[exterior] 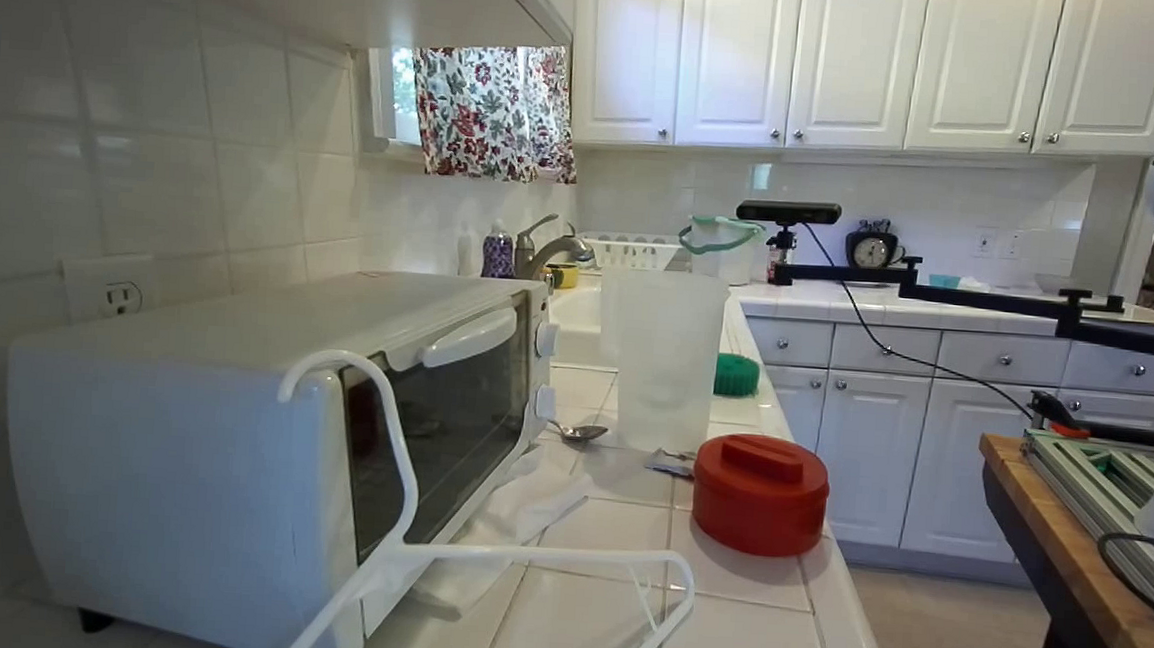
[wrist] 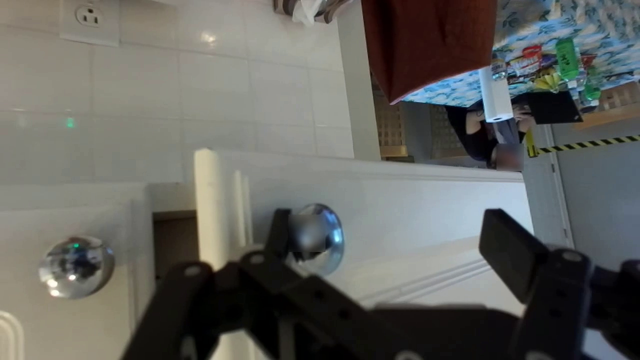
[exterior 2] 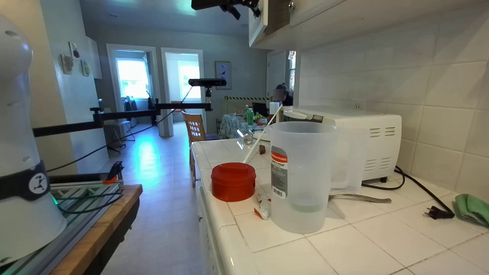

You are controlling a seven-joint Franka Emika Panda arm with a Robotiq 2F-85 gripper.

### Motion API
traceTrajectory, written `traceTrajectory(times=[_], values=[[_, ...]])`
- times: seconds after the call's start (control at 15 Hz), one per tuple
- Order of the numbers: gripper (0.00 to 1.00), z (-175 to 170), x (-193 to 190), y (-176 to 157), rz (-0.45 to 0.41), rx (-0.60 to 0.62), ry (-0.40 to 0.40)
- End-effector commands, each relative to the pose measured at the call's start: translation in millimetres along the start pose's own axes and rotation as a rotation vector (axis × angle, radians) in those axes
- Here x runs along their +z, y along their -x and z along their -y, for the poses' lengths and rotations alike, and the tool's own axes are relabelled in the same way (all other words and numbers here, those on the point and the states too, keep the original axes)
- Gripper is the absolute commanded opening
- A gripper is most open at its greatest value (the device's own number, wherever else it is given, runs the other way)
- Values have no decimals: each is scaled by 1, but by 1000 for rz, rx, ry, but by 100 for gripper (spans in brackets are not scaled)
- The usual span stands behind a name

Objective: Open the left door of the cabinet above the toaster oven.

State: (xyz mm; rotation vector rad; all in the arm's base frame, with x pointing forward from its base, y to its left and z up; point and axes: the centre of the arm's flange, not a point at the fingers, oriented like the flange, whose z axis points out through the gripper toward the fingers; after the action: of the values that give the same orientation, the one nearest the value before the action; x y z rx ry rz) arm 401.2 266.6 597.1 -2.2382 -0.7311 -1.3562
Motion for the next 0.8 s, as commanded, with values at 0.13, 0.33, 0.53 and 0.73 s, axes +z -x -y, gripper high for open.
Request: traceTrajectory(times=[0.13, 0.33, 0.53, 0.73], values=[[50, -6, -9, -3, -11, 29, -53], [30, -10, -10, -3, -11, 46, -63], [7, -15, -11, -2, -1, 64, -80], [7, -13, -12, 0, 18, 73, -115]])
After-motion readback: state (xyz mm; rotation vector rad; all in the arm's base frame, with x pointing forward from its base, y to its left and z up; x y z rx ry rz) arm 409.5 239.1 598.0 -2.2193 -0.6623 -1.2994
